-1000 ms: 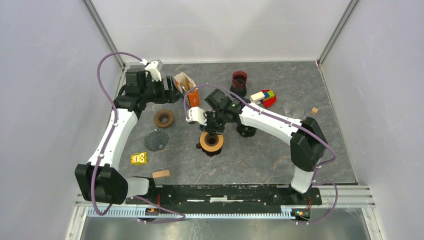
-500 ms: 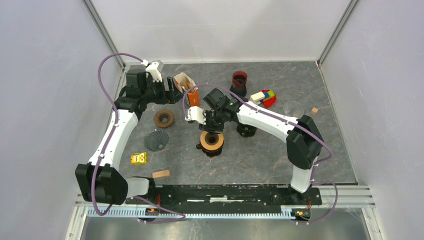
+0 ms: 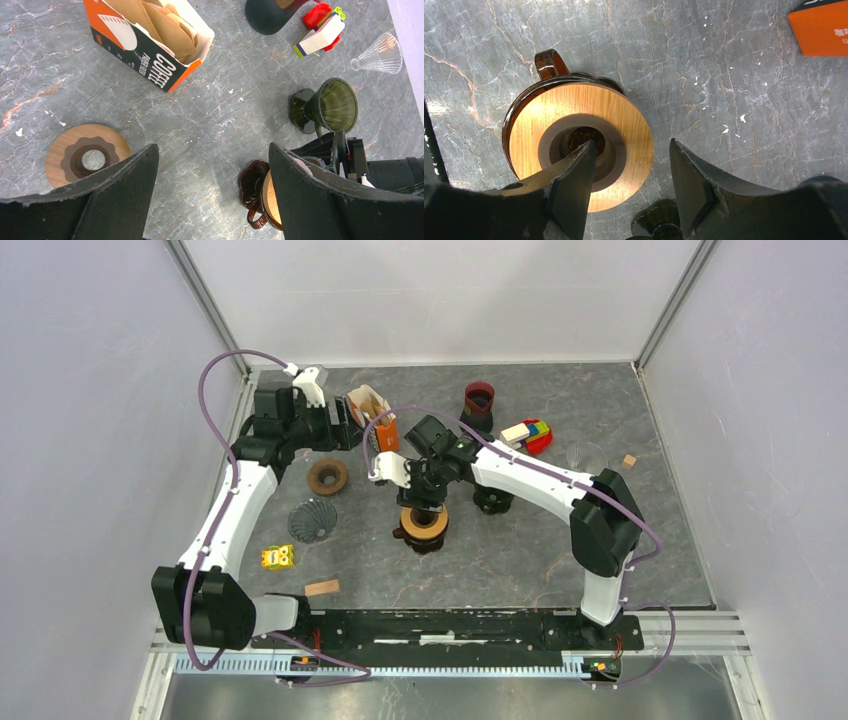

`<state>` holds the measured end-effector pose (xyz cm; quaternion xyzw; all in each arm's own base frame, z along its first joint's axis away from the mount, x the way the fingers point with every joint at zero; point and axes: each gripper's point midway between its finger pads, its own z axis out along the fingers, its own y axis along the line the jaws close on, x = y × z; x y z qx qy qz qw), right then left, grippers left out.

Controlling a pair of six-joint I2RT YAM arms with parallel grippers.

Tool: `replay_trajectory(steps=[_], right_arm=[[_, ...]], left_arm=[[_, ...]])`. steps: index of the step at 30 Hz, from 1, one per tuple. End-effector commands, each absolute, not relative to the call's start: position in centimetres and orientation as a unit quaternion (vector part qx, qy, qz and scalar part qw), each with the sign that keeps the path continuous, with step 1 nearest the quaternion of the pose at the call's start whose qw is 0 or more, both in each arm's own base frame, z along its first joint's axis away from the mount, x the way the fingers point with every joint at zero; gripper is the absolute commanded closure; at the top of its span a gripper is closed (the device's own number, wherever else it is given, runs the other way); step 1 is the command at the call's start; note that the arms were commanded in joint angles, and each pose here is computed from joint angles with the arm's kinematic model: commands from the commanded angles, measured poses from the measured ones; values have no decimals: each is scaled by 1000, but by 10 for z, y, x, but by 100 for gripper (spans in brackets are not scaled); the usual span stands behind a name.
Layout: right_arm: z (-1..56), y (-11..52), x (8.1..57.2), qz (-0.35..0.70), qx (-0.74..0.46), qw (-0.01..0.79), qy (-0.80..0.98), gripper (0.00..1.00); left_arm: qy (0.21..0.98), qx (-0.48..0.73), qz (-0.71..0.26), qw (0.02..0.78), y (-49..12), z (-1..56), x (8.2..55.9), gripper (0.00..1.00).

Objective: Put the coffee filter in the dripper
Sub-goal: Place the dripper holder onto the coffee server.

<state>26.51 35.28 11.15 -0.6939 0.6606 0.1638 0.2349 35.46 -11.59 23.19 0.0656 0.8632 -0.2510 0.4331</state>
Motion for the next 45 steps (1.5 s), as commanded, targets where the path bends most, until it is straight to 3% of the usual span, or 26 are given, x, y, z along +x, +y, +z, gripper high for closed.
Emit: replay_trajectory(steps=[1, 11, 28, 45], right_arm=[[143, 363, 272, 168, -693, 273, 646, 38], [139, 355, 263, 170, -694, 272, 644, 37], [123, 355, 253, 123, -714, 275, 632, 13], [150, 356, 264, 99, -708, 307, 628, 10]], left_arm=[[844, 68, -267, 460, -119, 251, 355, 13], [846, 69, -268, 455, -120, 246, 357, 13], [845, 70, -271, 455, -121, 244, 358, 13], [845, 73, -268, 457, -121, 244, 358, 13]])
